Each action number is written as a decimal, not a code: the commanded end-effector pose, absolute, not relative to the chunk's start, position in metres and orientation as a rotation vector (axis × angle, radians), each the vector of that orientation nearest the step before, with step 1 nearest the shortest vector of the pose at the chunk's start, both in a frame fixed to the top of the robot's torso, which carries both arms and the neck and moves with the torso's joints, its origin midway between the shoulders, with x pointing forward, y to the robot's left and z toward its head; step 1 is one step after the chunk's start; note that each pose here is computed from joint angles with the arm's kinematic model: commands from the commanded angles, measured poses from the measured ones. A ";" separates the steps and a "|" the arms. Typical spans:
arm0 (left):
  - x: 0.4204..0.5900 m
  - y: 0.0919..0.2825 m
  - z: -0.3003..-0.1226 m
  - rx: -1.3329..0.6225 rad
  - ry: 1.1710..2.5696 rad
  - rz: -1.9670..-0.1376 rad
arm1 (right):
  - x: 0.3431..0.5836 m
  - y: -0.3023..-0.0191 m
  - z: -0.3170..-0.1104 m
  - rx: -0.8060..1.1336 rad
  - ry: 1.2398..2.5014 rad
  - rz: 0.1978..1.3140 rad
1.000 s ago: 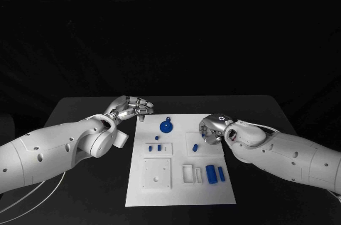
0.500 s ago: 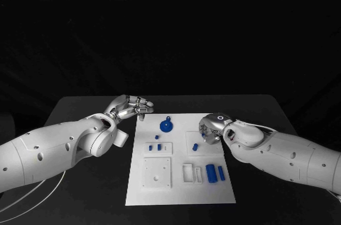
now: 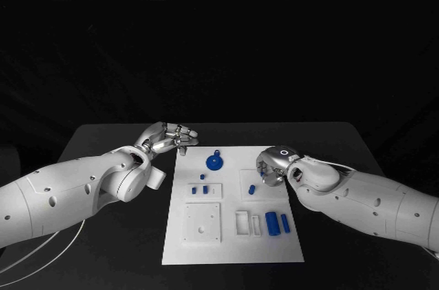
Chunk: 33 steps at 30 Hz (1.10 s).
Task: Assemble the parts on the task board
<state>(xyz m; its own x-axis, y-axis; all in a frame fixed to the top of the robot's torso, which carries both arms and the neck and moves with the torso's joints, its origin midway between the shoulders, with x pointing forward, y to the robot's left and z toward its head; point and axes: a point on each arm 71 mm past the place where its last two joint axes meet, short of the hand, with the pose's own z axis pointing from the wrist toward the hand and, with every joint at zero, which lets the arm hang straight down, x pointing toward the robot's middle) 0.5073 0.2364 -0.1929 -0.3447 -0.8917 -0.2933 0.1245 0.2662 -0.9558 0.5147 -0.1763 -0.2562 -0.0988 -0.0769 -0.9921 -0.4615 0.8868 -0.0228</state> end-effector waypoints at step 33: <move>0.509 0.242 -0.192 -0.759 1.513 -1.279 | 0.506 -0.184 -0.232 -0.310 1.566 0.408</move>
<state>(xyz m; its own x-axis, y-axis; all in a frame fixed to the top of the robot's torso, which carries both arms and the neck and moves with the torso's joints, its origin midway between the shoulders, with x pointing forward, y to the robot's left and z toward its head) 0.5092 0.2429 -0.1934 -0.3287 -0.8991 -0.2892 0.1154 0.2657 -0.9571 0.5072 -0.1846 -0.2347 -0.0459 0.0283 -0.9985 -0.4435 0.8951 0.0457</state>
